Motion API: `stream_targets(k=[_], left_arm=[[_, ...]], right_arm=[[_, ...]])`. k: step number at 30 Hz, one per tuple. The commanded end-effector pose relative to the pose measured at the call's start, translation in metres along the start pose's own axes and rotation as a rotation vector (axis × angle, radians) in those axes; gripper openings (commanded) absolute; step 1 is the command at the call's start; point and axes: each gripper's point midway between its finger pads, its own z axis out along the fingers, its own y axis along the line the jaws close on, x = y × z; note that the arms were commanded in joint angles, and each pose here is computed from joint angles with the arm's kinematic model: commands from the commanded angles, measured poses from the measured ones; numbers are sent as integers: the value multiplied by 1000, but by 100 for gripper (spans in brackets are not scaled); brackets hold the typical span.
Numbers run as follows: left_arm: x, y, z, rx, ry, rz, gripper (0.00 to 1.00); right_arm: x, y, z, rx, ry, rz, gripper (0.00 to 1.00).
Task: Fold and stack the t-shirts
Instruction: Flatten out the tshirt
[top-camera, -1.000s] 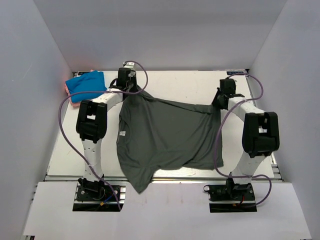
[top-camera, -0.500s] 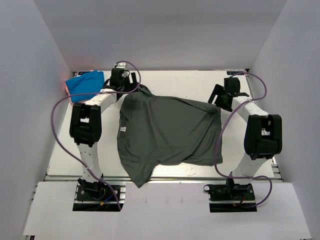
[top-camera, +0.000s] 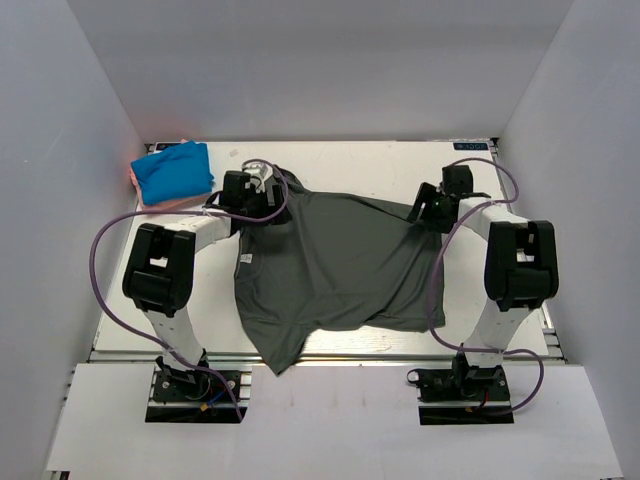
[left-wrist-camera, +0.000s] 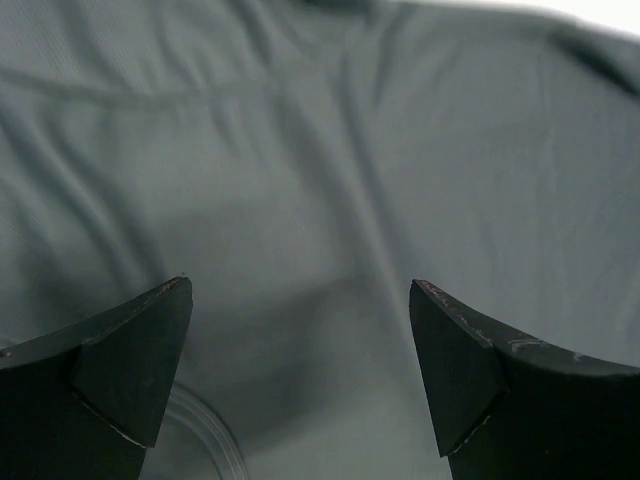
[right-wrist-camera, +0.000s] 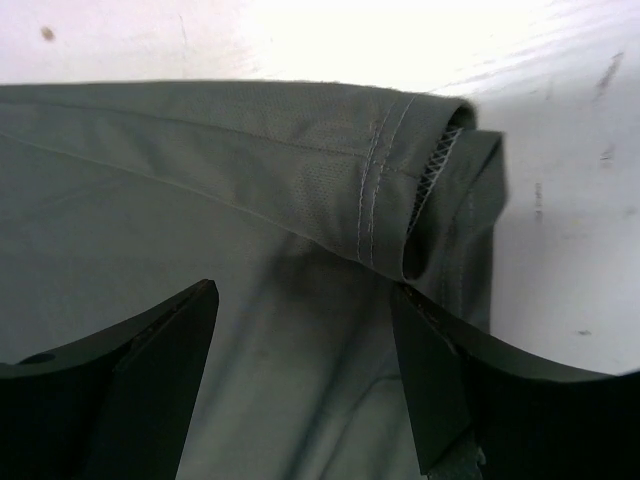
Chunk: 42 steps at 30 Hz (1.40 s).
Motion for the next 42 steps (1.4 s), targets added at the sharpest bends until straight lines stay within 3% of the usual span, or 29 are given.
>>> stream_targets(k=[1, 8, 15, 25, 31, 37, 42], left_arm=[[1, -17, -4, 78, -14, -2, 100], [19, -10, 1, 68, 24, -22, 100], [40, 5, 9, 15, 76, -40, 100], [60, 17, 9, -32, 121, -45, 100], [63, 20, 11, -45, 126, -46, 100], [67, 24, 6, -71, 146, -51, 100], [48, 19, 2, -70, 114, -34, 100]], right_arm=[[-9, 12, 8, -63, -9, -7, 75], [6, 12, 13, -82, 15, 12, 74], [-17, 8, 29, -49, -63, 41, 74], [-98, 28, 23, -104, -373, 90, 74], [-132, 65, 20, -266, -407, 186, 74], [-147, 59, 60, -214, -386, 245, 72], [-147, 62, 48, -184, -375, 153, 72]])
